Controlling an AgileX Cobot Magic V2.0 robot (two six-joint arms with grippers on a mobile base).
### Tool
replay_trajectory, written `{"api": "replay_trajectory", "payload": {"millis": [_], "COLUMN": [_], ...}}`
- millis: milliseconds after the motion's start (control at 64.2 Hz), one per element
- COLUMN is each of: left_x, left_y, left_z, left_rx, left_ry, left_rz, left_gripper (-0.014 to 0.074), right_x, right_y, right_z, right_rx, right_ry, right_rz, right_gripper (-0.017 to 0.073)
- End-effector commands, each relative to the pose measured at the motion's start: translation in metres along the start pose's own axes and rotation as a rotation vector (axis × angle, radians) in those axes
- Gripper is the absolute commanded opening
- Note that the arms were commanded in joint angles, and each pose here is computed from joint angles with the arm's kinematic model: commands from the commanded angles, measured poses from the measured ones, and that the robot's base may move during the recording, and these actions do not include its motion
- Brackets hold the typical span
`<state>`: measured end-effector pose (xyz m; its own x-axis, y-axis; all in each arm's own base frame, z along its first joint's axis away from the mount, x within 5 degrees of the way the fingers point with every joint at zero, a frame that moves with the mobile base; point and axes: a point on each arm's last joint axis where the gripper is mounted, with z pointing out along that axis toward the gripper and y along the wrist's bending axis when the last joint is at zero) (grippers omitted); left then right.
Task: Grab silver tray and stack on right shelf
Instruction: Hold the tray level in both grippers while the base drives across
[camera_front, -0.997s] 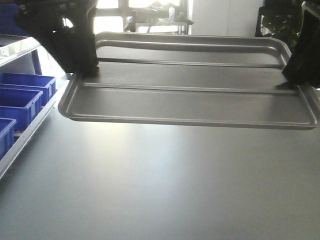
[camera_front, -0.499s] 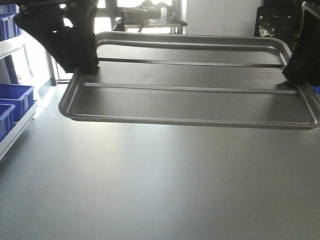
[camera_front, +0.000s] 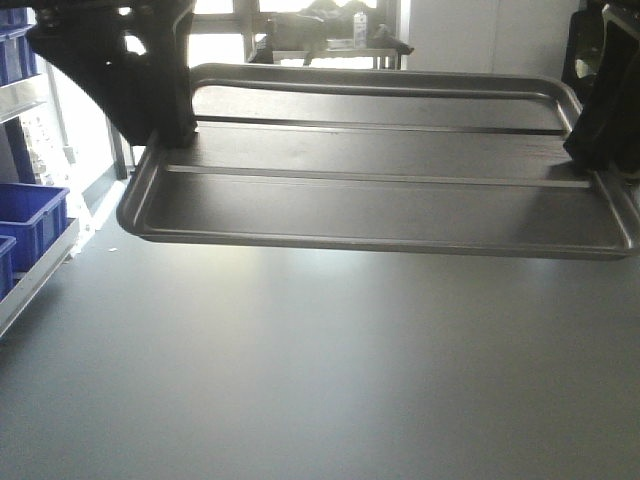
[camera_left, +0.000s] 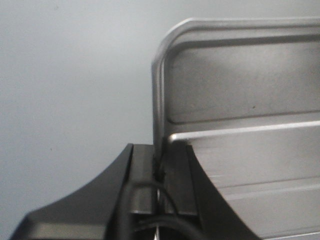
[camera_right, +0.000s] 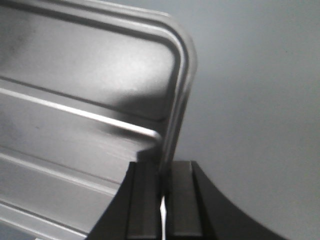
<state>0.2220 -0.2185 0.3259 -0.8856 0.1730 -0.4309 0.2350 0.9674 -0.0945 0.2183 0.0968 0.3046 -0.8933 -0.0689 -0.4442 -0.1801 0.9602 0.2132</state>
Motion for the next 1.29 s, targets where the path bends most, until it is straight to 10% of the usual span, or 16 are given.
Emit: {"api": "replay_trajectory", "payload": {"millis": [0,1278], "left_x": [-0.0053,-0.0053], "left_y": [-0.001,-0.001], "left_z": [-0.0216,-0.0216], "left_rx": [0.046,0.046], "left_ry": [-0.081,-0.081], "left_rz": [0.017,0.017], "left_gripper": [-0.0101,-0.0101], "right_x": [-0.009,-0.009], "right_y": [0.0036,0.0036], "right_z": [-0.0149,-0.0149], "right_rx": [-0.016,-0.016], "right_ry": [-0.093,-0.093], "right_rz": [-0.042,-0.042], "right_gripper": [0.0056,0.0056]}}
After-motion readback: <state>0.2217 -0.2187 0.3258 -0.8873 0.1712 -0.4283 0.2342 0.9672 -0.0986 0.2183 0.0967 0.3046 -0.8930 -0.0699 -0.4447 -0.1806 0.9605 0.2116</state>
